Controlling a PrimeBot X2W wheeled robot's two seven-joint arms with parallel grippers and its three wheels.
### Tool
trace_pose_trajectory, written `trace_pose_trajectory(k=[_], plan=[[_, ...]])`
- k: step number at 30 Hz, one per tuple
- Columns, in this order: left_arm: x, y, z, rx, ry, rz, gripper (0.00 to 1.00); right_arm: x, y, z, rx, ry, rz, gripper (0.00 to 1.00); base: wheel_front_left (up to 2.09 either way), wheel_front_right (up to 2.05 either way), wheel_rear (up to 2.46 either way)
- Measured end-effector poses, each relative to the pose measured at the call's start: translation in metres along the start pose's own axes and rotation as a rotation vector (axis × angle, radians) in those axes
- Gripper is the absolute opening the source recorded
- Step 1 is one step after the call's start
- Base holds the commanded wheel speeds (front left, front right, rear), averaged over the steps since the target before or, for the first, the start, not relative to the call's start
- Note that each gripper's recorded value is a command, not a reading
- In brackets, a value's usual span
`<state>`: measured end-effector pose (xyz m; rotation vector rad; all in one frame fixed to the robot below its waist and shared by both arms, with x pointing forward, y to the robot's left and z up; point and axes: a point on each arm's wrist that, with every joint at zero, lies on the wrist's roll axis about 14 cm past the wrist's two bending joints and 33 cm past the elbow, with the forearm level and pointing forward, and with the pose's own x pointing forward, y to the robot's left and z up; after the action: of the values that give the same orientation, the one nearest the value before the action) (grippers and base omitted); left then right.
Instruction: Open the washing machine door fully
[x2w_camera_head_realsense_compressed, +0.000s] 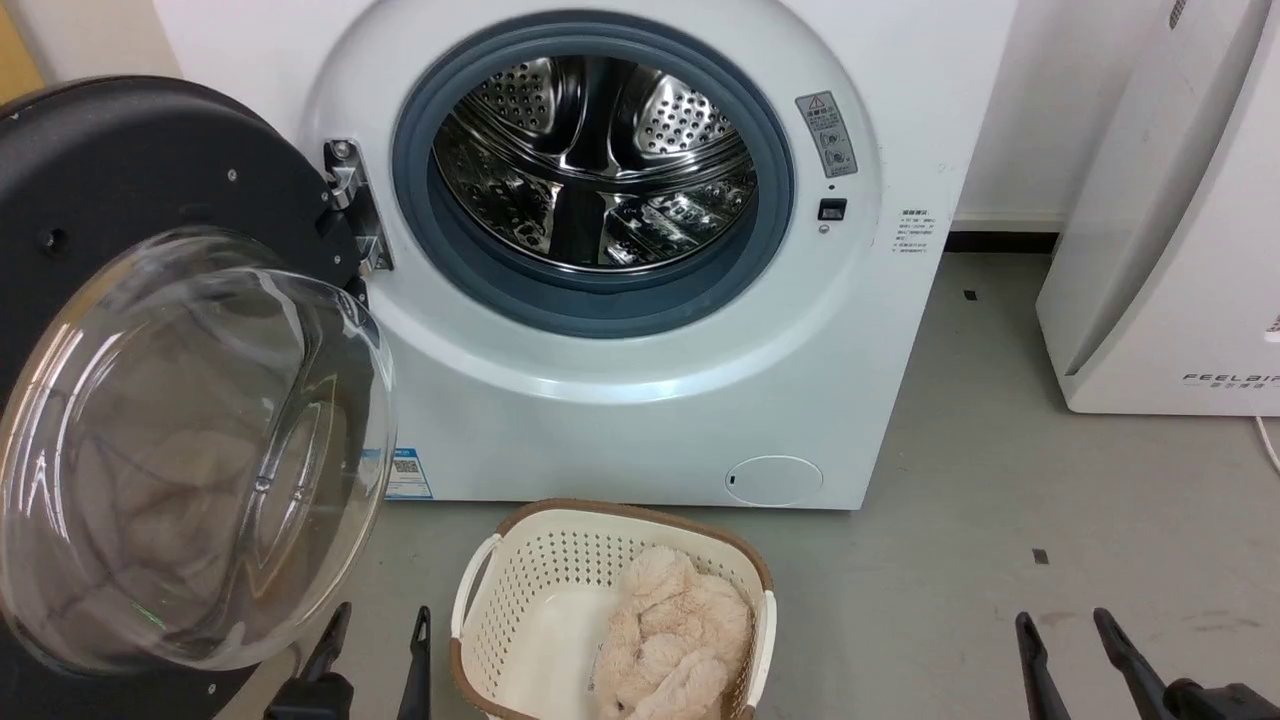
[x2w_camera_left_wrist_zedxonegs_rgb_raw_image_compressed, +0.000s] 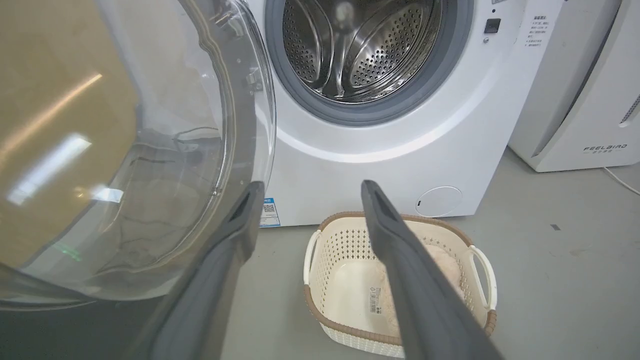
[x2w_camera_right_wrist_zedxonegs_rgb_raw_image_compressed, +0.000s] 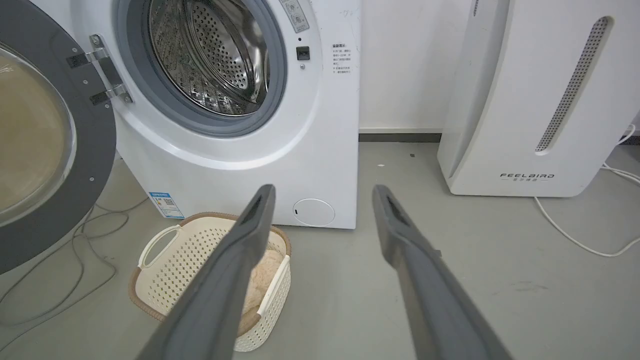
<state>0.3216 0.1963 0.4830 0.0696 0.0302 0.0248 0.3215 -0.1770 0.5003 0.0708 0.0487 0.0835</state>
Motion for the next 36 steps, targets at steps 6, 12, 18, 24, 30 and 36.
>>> trace_pose_trajectory(k=[6,12,18,24,30,36], plan=[[0.0004,0.0000,-0.0012,-0.004,0.005,0.002,0.00,0.0003,0.0000,-0.0022,0.005,0.006,0.000,0.00,0.00,0.00,0.00],[0.0018,-0.0013,-0.0011,-0.007,0.008,-0.003,0.00,0.0003,0.0004,-0.0033,0.005,0.011,0.001,0.00,0.00,0.00,0.00],[0.0035,-0.0034,0.0004,-0.013,0.008,-0.006,0.00,0.0010,0.0009,-0.0046,0.000,0.018,0.002,0.00,0.00,0.00,0.00],[0.0053,-0.0037,0.0016,-0.014,0.009,-0.006,0.00,0.0037,0.0013,-0.0027,-0.002,0.012,0.003,0.00,0.00,0.00,0.00],[0.0071,-0.0053,0.0032,-0.016,0.009,-0.010,0.00,0.0057,0.0019,-0.0017,-0.009,0.011,0.005,0.00,0.00,0.00,0.00],[0.0096,-0.0063,0.0054,-0.023,0.008,-0.008,0.00,0.0097,0.0029,0.0007,-0.023,0.008,0.009,0.00,0.00,0.00,0.00]])
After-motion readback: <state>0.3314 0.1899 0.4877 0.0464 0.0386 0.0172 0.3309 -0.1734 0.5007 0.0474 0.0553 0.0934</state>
